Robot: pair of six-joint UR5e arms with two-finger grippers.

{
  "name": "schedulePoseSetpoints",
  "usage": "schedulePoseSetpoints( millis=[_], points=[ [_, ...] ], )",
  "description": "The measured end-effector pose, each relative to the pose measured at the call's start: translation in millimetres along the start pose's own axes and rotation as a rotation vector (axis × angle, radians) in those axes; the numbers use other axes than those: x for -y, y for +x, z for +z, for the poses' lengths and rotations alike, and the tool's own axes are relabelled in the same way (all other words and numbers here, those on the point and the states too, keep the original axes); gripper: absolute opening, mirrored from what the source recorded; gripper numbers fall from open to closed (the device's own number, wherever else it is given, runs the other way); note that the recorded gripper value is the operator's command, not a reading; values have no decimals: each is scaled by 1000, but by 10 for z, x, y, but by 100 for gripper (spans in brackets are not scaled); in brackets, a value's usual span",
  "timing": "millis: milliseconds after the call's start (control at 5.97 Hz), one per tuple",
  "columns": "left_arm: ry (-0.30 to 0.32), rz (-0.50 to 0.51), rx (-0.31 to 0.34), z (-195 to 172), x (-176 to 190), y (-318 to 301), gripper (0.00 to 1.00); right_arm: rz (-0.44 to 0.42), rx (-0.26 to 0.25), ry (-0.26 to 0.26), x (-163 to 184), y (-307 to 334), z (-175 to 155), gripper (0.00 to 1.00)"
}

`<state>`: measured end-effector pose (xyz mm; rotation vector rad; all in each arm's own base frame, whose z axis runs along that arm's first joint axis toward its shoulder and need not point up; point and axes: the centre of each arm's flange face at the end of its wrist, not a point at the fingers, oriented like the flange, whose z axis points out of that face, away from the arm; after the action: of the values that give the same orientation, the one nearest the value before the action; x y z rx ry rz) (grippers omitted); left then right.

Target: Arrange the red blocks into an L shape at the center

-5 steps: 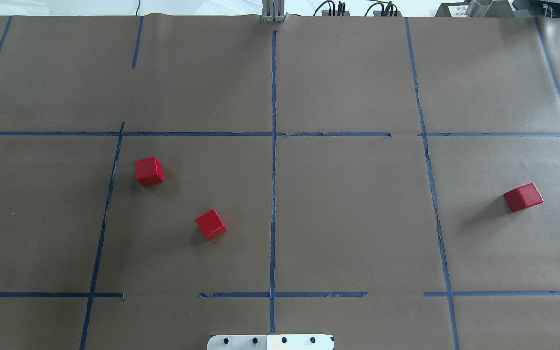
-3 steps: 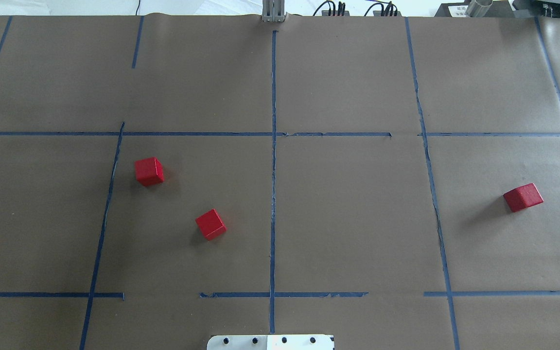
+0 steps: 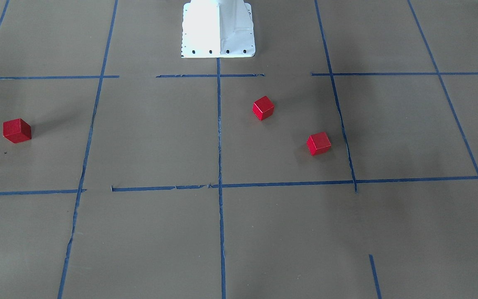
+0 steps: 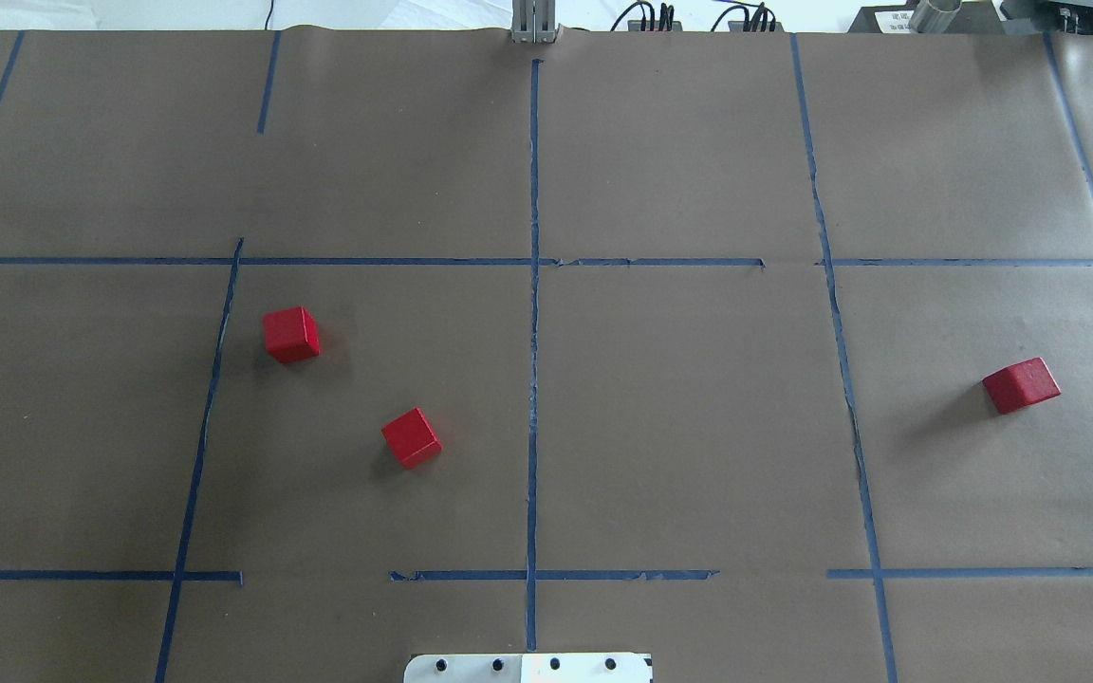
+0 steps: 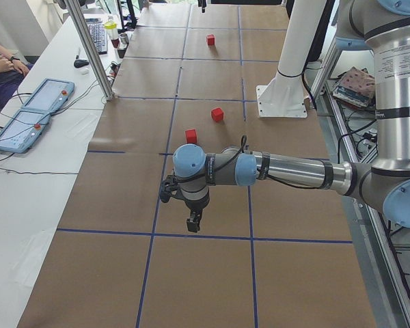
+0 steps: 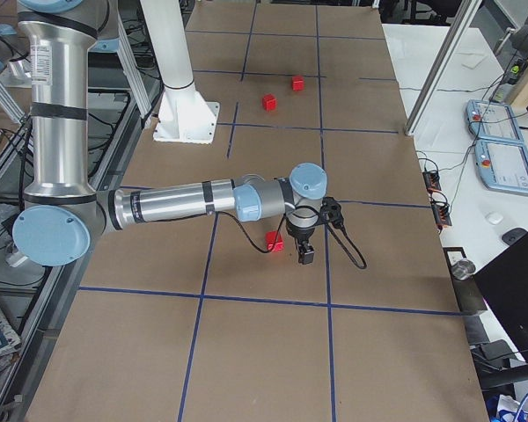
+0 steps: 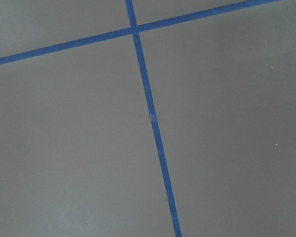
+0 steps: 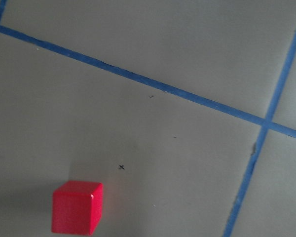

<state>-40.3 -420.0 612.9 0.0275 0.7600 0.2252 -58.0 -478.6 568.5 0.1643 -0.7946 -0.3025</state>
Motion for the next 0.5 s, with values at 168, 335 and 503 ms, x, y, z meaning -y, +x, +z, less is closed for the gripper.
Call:
schedulePoseSetpoints(
  millis=[168,335,503],
  points=[
    [-1,0,-1,4,-2,1,100,28,32,31,-3,-309,216,100],
    [-1,0,-2,5,-2,2,100,71,62,45,-66,-572,430,100],
    [-1,0,-2,4,-1,4,100,104,65,44,-103,-777,614,100]
  ],
)
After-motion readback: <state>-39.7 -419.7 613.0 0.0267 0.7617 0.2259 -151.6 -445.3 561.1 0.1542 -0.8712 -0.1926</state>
